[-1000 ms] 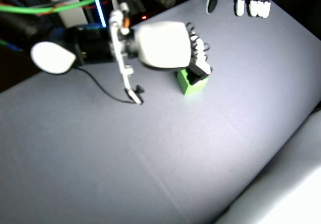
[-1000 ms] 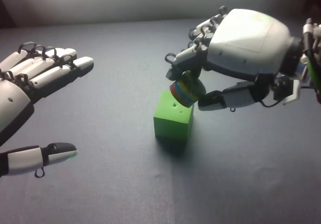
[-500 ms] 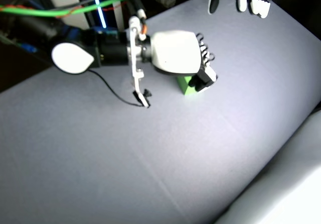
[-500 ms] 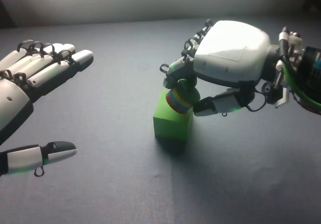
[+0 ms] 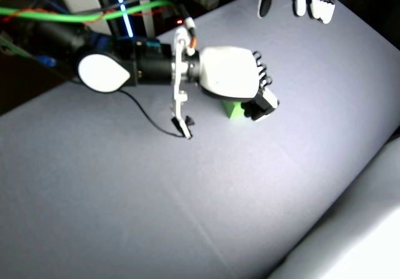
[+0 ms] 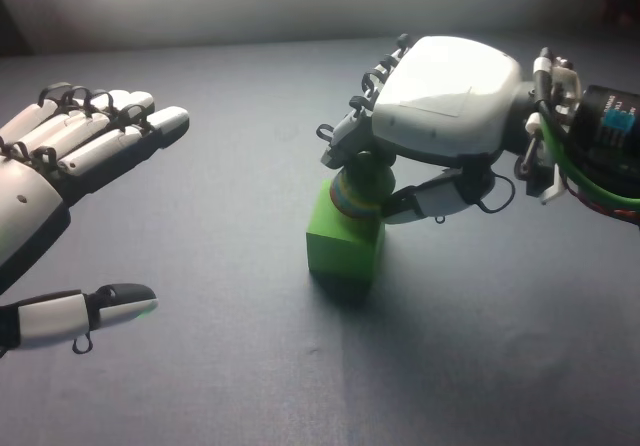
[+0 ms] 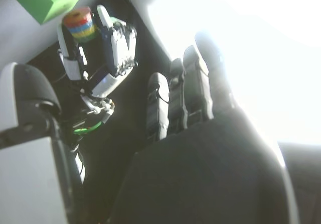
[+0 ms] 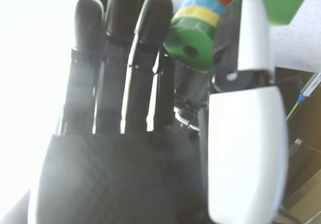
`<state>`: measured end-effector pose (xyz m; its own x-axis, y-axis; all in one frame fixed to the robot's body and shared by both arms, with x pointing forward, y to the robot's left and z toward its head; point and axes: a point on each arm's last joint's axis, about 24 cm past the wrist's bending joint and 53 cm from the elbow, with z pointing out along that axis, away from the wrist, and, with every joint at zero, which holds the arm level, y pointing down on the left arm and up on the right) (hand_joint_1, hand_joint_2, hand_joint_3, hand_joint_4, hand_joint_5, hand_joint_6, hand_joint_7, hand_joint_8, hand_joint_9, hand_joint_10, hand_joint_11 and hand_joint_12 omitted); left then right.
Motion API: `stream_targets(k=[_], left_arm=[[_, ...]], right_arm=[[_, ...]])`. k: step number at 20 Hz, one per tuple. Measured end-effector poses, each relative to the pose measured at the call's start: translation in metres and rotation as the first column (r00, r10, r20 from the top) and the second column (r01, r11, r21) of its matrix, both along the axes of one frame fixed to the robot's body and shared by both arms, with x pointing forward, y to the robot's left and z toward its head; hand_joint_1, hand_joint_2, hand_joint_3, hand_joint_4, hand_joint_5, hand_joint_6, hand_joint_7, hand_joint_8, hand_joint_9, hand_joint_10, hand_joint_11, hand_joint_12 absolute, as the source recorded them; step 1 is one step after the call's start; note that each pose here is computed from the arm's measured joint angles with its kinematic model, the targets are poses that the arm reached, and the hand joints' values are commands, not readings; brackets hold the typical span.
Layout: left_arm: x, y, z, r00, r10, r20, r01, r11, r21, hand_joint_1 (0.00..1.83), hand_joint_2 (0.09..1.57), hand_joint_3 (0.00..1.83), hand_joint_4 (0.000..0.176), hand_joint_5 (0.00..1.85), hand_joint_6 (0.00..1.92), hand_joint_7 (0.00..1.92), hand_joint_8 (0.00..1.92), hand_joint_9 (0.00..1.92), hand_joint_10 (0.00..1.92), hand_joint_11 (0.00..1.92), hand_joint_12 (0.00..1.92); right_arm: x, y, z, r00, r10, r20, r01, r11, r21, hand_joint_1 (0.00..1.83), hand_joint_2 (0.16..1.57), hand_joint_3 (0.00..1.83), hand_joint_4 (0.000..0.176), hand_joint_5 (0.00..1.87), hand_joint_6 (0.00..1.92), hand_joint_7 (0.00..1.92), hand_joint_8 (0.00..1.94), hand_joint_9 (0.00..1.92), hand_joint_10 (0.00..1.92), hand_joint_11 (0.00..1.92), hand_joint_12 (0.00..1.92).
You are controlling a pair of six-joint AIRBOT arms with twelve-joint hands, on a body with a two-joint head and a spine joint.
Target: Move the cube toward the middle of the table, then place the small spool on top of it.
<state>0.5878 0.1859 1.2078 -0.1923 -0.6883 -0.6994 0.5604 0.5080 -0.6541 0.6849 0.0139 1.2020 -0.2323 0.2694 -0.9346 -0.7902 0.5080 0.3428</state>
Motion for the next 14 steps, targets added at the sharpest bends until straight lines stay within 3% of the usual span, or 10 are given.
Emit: stream_targets(k=[1,3,5,6,7,8,9,10,12,14], left_arm=[[0.0,0.0001,0.0002,1.0,0.0,0.001,0.0,1.0,-0.001,0.99,0.95,0.0,0.122,0.17,0.0,0.15,0.0,0.15,0.0,0.0,0.66],[-0.0003,-0.0002,0.0003,1.0,-0.001,0.001,0.001,1.0,0.0,0.98,0.95,0.0,0.136,0.16,0.0,0.14,0.0,0.15,0.0,0.0,0.66],[-0.0003,-0.0002,0.0005,1.0,-0.001,0.002,0.001,1.0,-0.001,0.97,0.95,0.0,0.124,0.16,0.0,0.14,0.0,0.16,0.0,0.0,0.68],[-0.0003,-0.0001,0.0005,1.0,-0.001,0.002,0.001,1.0,-0.001,0.98,0.95,0.0,0.118,0.16,0.0,0.14,0.0,0.15,0.0,0.0,0.68],[-0.0004,-0.0002,0.0007,1.0,-0.002,0.002,0.002,1.0,-0.002,0.99,0.96,0.0,0.106,0.17,0.0,0.14,0.0,0.15,0.0,0.0,0.68],[-0.0003,-0.0002,0.0006,1.0,-0.002,0.001,0.002,1.0,-0.004,1.0,0.95,0.0,0.114,0.17,0.01,0.14,0.0,0.15,0.0,0.0,0.68],[-0.0003,-0.0002,0.0006,1.0,-0.002,0.001,0.002,1.0,-0.004,1.0,0.95,0.0,0.11,0.18,0.0,0.15,0.0,0.16,0.0,0.0,0.71],[-0.0001,0.0001,0.0007,1.0,-0.002,0.002,0.002,1.0,-0.004,0.97,0.96,0.0,0.112,0.17,0.0,0.14,0.0,0.16,0.0,0.0,0.71],[0.0001,0.0001,0.0004,1.0,-0.001,0.002,0.001,1.0,-0.005,0.97,0.96,0.0,0.105,0.17,0.0,0.15,0.0,0.17,0.0,0.0,0.73],[-0.0001,-0.0002,0.0003,1.0,-0.003,0.001,0.003,1.0,-0.004,1.0,0.96,0.0,0.101,0.18,0.0,0.15,0.0,0.16,0.0,0.0,0.71]], right_arm=[[-0.0004,0.0017,0.0008,1.0,0.002,0.003,-0.002,1.0,0.001,1.38,1.03,0.0,0.0,1.22,0.35,1.18,0.69,1.07,1.06,0.9,1.36],[-0.0003,0.0035,0.0011,1.0,0.003,0.007,-0.003,1.0,-0.001,1.3,1.04,0.0,0.0,1.31,0.16,1.09,1.04,1.03,1.05,0.88,1.5],[-0.0005,0.0049,0.0008,1.0,0.004,0.003,-0.004,1.0,0.002,1.3,1.05,0.0,0.0,1.33,0.08,1.09,1.06,1.03,1.07,0.88,1.52],[-0.001,0.0059,0.0006,1.0,0.006,0.003,-0.006,1.0,0.002,1.24,0.99,0.0,0.0,1.4,0.14,0.99,1.08,0.97,1.34,0.88,1.67],[-0.0015,0.0071,0.0003,1.0,0.008,0.003,-0.008,1.0,0.002,1.23,0.97,0.0,0.0,1.4,0.17,0.93,1.12,0.91,1.45,0.86,1.73],[-0.0017,0.0077,0.0003,1.0,0.008,0.004,-0.008,1.0,0.002,1.25,0.9,0.0,0.0,1.15,0.05,0.85,1.03,0.82,1.42,0.77,1.75],[-0.0017,0.0077,0.0004,1.0,0.008,0.004,-0.008,1.0,0.002,1.21,0.88,0.0,0.0,1.02,0.01,0.85,0.77,0.8,1.18,0.67,1.56],[-0.0018,0.008,0.0009,1.0,0.009,0.004,-0.009,1.0,0.006,1.18,0.88,0.0,0.0,0.94,0.0,0.87,0.5,0.81,0.94,0.64,1.4],[-0.0019,0.0083,0.0011,1.0,0.01,0.005,-0.01,1.0,0.005,1.16,0.87,0.0,0.0,0.82,0.0,0.9,0.2,0.85,0.69,0.64,1.25],[-0.0013,0.009,-0.0022,1.0,0.007,-0.002,-0.007,1.0,-0.006,1.12,0.87,0.0,0.0,0.71,0.0,0.89,0.12,0.8,0.78,0.64,1.29]])
